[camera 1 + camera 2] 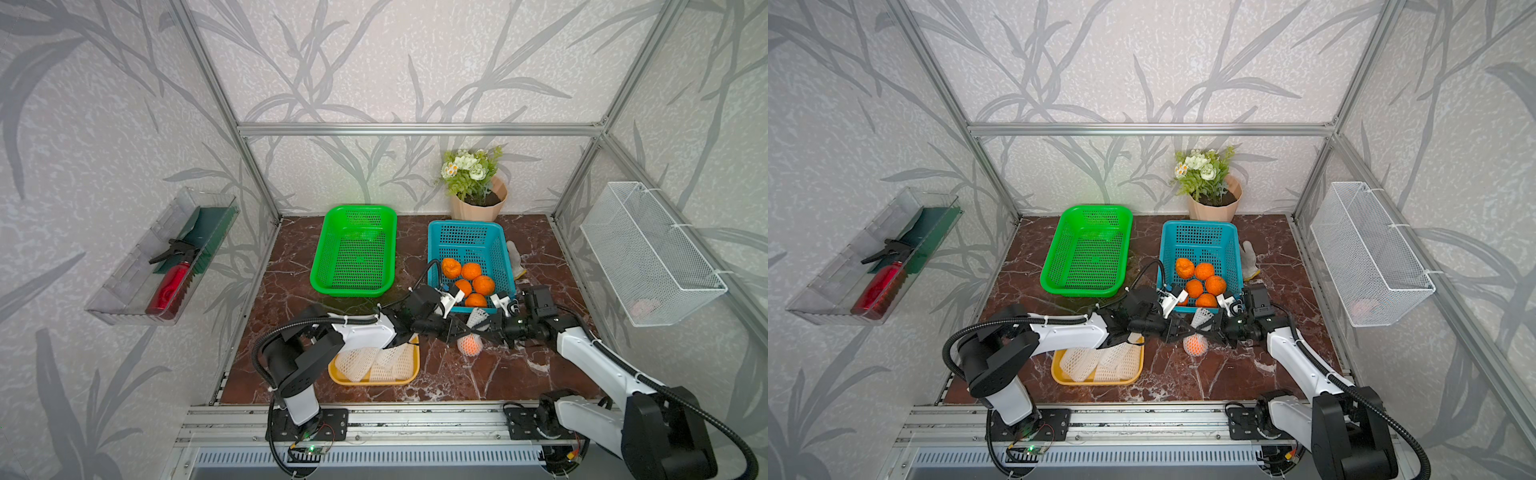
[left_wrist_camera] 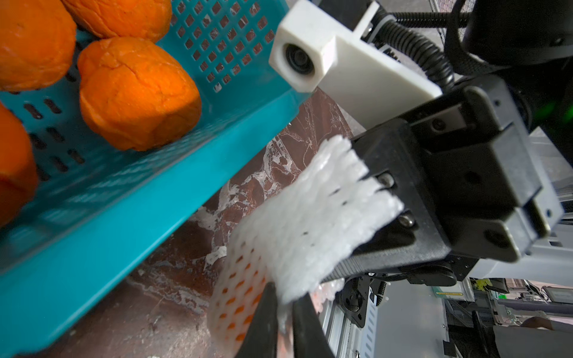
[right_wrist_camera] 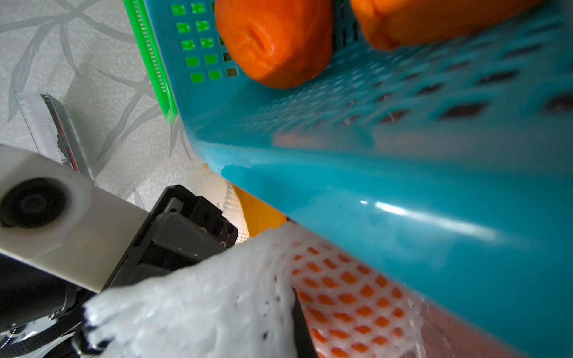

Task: Remove foam nets from oranges
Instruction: Remove the foam net from the orange.

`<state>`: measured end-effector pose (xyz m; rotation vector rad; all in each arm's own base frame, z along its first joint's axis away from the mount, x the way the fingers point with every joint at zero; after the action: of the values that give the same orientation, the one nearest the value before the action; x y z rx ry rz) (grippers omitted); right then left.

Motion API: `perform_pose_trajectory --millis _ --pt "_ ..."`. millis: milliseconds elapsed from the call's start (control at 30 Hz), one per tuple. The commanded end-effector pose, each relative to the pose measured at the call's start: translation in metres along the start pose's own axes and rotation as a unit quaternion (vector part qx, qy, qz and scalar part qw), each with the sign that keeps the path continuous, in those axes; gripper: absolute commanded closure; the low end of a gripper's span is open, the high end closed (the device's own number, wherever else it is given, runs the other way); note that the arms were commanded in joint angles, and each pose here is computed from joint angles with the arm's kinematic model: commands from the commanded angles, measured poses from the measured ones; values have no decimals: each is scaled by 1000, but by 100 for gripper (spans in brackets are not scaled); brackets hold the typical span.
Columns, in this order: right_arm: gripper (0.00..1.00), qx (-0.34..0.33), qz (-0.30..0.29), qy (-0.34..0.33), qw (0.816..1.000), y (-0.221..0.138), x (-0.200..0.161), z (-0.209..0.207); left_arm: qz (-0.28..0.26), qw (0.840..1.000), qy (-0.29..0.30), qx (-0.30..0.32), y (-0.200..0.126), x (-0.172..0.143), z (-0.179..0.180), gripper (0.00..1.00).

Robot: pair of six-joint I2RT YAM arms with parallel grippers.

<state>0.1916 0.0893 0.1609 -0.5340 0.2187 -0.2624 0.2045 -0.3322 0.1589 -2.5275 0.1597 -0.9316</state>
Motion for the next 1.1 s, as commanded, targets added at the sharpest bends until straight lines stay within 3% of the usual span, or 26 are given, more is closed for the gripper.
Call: perform_pose_trajectory --millis 0,200,533,733,1067 --pt "98 32 12 -15 999 2 2 11 3 998 15 -57 9 12 -19 89" --pt "85 25 13 -20 999 -1 1 14 10 998 6 -58 10 11 -19 91" --pt "55 -72 17 -93 993 -19 -8 18 8 999 -40 -16 4 11 -6 92" --pt "48 -70 -6 -128 989 -24 -17 16 12 998 -61 -6 8 11 -1 92" --pt "47 -96 -15 -152 984 -22 -23 7 12 997 -79 -9 13 13 1 93"
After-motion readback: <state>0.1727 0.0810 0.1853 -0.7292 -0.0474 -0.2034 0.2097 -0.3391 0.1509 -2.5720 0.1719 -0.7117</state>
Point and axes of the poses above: each gripper's point midway between its finger pads, its own y axis out along the fingers, its own z axis along the line the jaws close on, x = y × z, the point moved 10 cm from there along -y, back along the fingers, and after that the axes turned 4 degrees about y, right-handed, at the moved point
